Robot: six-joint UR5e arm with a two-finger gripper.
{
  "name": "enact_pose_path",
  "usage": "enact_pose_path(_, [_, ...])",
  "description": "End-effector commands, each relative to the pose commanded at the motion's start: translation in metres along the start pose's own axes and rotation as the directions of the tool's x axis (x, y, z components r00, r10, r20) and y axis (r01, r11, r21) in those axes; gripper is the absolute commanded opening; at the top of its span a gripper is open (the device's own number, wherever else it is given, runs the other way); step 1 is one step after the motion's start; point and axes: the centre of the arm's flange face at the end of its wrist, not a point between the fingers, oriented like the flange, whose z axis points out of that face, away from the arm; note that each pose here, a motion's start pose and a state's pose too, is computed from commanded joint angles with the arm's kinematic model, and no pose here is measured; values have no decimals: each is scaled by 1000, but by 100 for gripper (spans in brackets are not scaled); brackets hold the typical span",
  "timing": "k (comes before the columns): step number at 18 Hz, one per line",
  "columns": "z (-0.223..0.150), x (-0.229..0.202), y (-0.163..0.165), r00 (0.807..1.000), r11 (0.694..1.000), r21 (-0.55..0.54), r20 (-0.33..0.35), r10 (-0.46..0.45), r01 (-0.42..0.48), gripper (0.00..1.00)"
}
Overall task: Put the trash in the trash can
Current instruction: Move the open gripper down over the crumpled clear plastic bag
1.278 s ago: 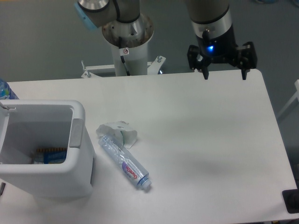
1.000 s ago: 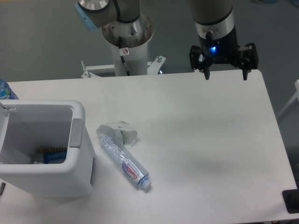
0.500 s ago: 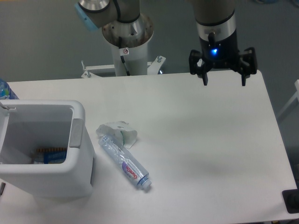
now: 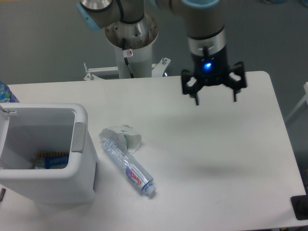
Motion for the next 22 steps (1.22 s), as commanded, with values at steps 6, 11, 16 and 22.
enact_pose_path(6, [40, 43, 5, 928, 937, 28, -128, 350, -349, 100])
enact_pose_path(11, [71, 71, 4, 860, 892, 82, -238, 451, -445, 100])
enact_pose_path(16, [101, 107, 0, 819, 867, 62, -299, 489, -495, 100])
enact_pose_path(22, [129, 147, -6, 769, 836, 61, -360, 528, -545, 100])
